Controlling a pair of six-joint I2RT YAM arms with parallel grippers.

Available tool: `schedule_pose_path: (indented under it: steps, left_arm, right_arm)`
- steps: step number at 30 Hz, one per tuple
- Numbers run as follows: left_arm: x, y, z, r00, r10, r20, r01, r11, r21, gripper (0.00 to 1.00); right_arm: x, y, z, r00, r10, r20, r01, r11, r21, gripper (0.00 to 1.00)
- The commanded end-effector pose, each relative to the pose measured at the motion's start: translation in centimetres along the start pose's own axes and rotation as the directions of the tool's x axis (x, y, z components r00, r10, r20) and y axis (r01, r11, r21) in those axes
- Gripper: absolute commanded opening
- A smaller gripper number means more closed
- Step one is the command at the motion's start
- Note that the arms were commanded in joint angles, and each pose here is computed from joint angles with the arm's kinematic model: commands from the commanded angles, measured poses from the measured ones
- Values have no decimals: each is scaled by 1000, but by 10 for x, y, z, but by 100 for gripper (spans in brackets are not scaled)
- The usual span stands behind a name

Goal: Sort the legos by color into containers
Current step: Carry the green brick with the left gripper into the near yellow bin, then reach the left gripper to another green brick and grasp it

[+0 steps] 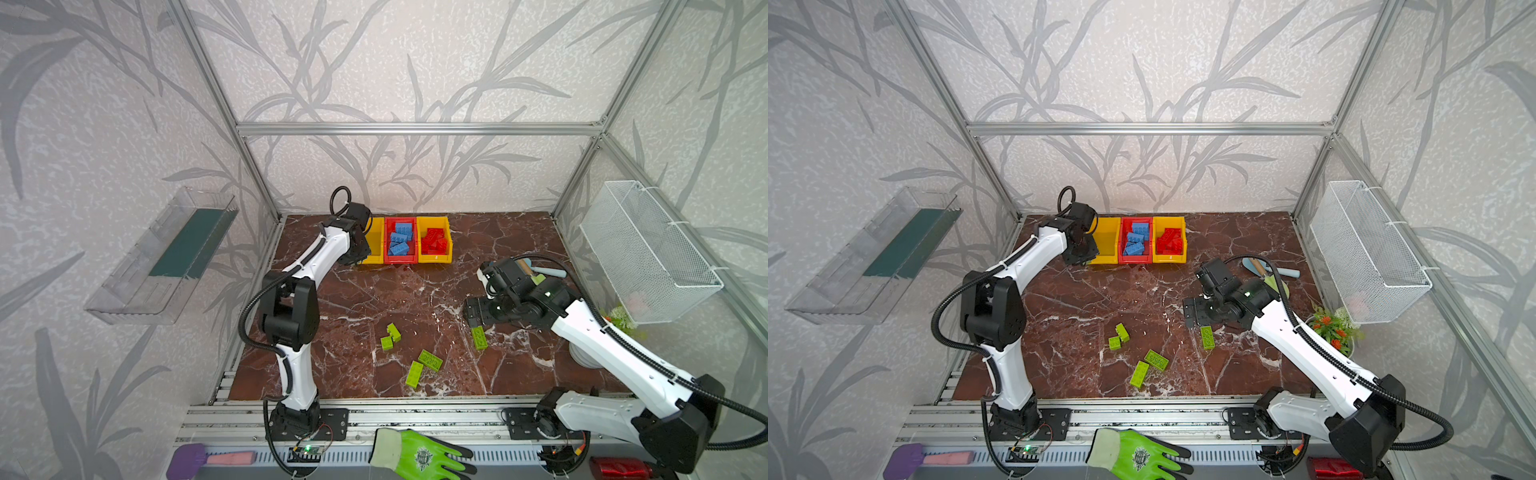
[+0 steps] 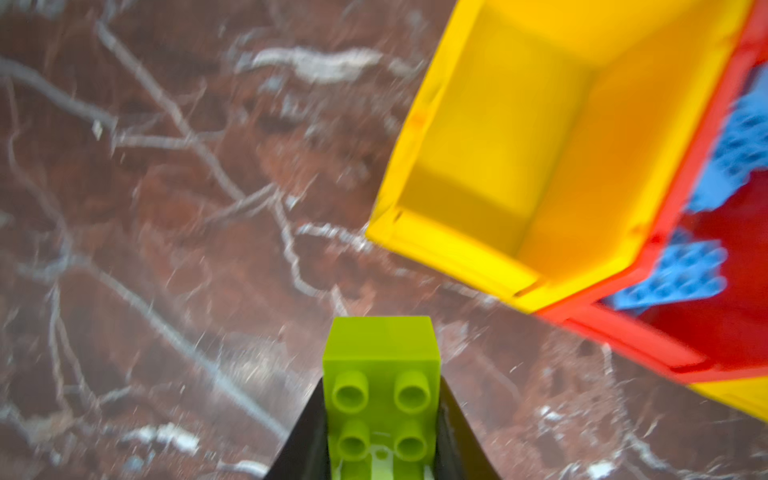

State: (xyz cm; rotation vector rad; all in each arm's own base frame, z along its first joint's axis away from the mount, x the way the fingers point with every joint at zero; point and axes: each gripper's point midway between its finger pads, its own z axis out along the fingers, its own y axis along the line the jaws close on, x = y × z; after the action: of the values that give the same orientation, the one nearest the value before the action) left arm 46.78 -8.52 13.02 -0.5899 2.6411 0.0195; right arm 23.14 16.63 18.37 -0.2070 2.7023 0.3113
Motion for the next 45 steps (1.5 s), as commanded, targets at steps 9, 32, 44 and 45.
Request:
schedule_pose_path:
  steps: [9,32,44,45]
  left_arm:
    - [-47,-44,51,998,-16,-62,17,1000,9,55]
    - [82,-9,-31,988,-95,-120,99,995,27,68]
    - [214,7,-75,995,-59,-85,57,998,-23,68]
    - [220,7,-75,995,-57,-79,55,998,-28,69]
  right_arm:
    - [-24,-16,-8,1000,23,19,-24,998,63,100]
    - [21,-25,-12,1000,28,-11,-28,999,-30,100]
    - [73,-31,-23,1000,26,-10,-27,992,-120,100]
    - [73,-30,-26,1000,21,-1,-21,991,-130,100]
